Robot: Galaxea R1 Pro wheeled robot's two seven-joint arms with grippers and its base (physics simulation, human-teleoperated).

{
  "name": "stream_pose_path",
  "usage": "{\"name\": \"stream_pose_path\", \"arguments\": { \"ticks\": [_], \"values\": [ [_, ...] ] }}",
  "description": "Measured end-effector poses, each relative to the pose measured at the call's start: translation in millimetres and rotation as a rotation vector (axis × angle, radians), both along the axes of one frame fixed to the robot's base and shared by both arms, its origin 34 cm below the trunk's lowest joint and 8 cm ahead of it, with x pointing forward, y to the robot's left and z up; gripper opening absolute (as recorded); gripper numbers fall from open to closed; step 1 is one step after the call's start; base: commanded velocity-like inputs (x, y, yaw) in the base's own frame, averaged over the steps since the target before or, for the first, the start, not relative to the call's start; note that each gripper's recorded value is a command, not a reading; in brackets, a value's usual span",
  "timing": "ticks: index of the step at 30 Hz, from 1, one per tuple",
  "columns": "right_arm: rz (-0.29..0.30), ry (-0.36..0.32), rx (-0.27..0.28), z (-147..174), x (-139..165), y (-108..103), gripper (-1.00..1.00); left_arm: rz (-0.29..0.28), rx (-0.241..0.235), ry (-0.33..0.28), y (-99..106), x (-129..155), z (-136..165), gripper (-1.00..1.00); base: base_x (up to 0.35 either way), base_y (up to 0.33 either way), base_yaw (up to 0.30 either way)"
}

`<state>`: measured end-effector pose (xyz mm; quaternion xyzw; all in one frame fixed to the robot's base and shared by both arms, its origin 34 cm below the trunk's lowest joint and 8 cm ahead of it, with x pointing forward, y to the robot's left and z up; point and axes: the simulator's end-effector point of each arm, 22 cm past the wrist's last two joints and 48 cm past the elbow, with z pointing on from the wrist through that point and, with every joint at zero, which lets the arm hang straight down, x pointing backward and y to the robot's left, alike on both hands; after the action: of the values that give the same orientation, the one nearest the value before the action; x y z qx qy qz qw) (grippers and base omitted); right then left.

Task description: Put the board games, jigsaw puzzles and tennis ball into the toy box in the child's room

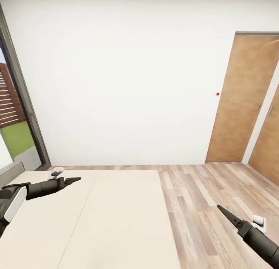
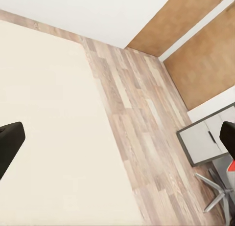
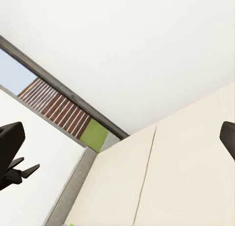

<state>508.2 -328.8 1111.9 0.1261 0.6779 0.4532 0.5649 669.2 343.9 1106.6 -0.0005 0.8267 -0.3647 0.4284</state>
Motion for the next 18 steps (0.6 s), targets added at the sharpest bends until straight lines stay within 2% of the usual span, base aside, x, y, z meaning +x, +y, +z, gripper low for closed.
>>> {"name": "stream_pose_path", "arguments": {
  "ticks": [18],
  "values": [
    [0.000,0.000,-0.001,0.2,0.0,-0.4,1.00,0.001,0.002,-0.001,0.9,0.0,0.2,1.00,0.000,0.288,0.000]
  ]
}}
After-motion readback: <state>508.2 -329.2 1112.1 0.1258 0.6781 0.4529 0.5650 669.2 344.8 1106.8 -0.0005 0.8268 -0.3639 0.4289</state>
